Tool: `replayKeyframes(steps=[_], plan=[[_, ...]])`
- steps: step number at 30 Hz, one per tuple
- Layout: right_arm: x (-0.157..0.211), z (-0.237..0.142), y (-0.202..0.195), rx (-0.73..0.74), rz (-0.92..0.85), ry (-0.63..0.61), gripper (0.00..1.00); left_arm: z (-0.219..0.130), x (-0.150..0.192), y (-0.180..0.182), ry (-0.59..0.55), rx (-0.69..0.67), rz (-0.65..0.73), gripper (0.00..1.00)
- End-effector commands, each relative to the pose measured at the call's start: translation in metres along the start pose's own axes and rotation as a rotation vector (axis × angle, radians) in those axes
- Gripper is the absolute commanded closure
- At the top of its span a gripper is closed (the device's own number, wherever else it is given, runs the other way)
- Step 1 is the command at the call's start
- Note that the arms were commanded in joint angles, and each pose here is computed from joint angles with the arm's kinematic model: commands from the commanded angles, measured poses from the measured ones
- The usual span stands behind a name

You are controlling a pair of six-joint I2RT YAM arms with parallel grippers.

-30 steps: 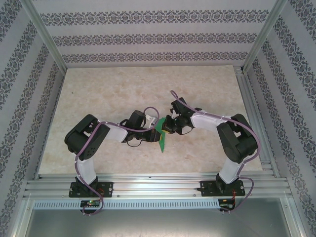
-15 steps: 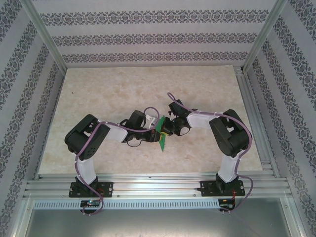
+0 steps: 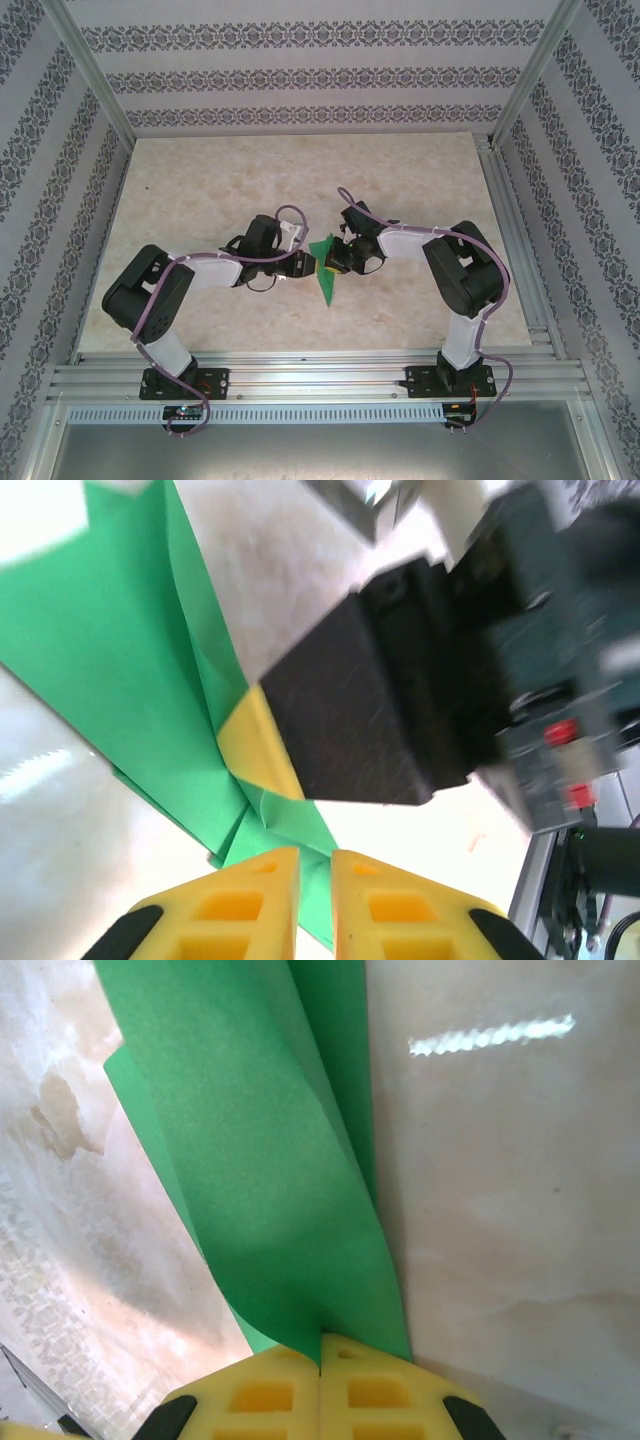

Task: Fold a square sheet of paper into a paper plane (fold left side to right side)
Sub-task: Fold the wing for the fifth time at the center of the table.

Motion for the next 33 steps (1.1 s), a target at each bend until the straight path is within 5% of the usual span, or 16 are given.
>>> replayKeyframes(steps=[1,9,33], plan=[[0.004,0.01,-0.012,0.076,-0.005,0.003,1.0,-0.009,-0.018,0.008,-0.031,-0.053,-0.025,0.85],[0.005,0.01,-0.012,0.076,-0.01,0.007,1.0,0.022,-0.039,0.026,-0.021,0.002,-0.076,0.87],[0.003,-0.019,0.026,-0.009,-0.057,-0.054,1.0,0.058,0.015,0.068,0.141,-0.153,-0.128,0.92]])
Point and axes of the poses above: each hand's point on the last joint's axis, 136 mm out from that joint toward the fingers, its own z axis out along the fingers, its own y axis along the line the jaws close on, x = y × z, the point moved 5 cm from there along -z, back along the fingers, and after that the axes turned 7 degrees about z, right-handed, at the moved point
